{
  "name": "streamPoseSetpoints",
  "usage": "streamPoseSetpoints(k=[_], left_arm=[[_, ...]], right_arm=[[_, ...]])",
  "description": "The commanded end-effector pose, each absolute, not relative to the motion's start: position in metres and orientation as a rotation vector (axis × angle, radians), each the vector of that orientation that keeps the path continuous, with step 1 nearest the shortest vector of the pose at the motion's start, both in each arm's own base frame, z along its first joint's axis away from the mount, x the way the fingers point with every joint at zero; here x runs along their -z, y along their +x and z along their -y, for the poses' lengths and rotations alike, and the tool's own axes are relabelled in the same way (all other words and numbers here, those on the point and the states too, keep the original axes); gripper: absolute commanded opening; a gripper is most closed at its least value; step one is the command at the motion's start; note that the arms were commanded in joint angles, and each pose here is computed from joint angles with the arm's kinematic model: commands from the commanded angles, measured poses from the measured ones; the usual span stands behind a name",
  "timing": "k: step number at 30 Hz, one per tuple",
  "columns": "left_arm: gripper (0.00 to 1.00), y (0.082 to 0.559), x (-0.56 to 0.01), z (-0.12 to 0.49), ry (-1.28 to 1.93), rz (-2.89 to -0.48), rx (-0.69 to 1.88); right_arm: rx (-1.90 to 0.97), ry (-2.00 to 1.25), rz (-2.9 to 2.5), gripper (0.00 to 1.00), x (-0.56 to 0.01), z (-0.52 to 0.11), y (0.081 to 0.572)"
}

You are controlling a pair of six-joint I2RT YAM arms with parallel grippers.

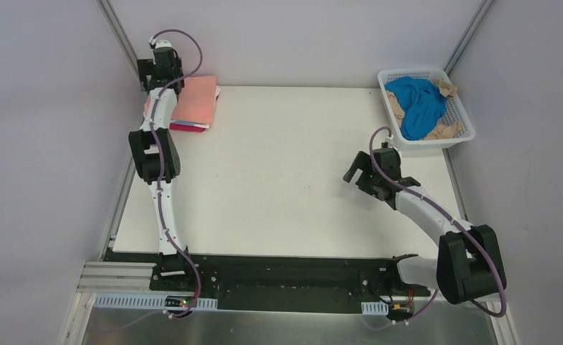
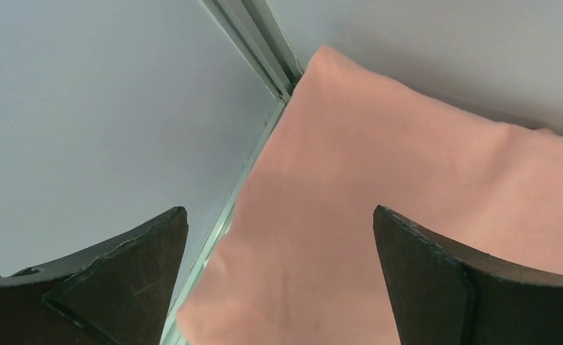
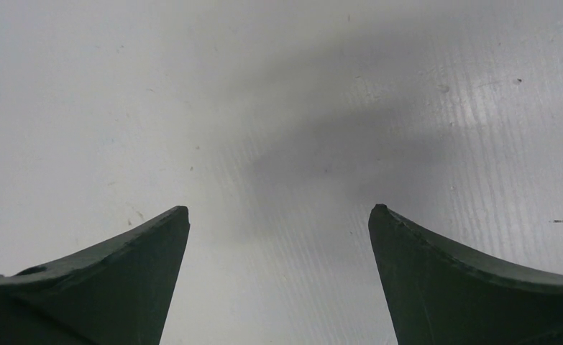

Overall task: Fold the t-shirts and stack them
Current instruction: Put the neatly folded tshirt into the corner of the board with the left arm, then smooth out wrinkles on the folded tshirt

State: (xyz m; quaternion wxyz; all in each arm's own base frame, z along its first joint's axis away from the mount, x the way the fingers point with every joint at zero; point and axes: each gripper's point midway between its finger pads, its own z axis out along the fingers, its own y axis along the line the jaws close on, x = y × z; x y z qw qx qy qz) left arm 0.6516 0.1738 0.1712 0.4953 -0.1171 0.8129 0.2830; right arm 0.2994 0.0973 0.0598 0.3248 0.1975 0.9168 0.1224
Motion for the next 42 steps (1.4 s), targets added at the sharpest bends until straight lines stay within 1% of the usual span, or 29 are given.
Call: streamPoseSetpoints(k=[1, 3, 7, 19, 28, 35, 42], left_arm=[[0.99, 0.625, -0.295, -0.166, -0.47, -1.724, -0.518], [0.99, 0.62, -0.299, -0.151, -0.468, -1.732, -0.407], [0.99, 0.617, -0.287, -0.122, -0.405, -1.788, -0.237], [0.99, 0.645, -0.208, -0.121, -0.439, -1.906, -0.068], [0.99, 0.642, -0.154, -0.157, -0.565, -1.964, -0.087], [0.99, 0.638, -0.114, -0.172, -0.627, -2.009, -0.083], [0.99, 0.631, -0.088, -0.185, -0.733, -2.027, -0.08]], right_arm=[[-0.341, 0.558, -2.289, 1.0, -0.09, -0.092, 0.305], [-0.347, 0.559, -2.274, 1.0, -0.093, -0.09, 0.301], [-0.363, 0.551, -2.259, 1.0, -0.097, -0.089, 0.294], [-0.345, 0.551, -2.295, 1.0, -0.088, -0.09, 0.296], [-0.36, 0.541, -2.347, 0.99, -0.079, -0.097, 0.3], [-0.373, 0.545, -2.348, 1.0, -0.08, -0.099, 0.301], [-0.371, 0.549, -2.351, 0.99, -0.081, -0.098, 0.3]])
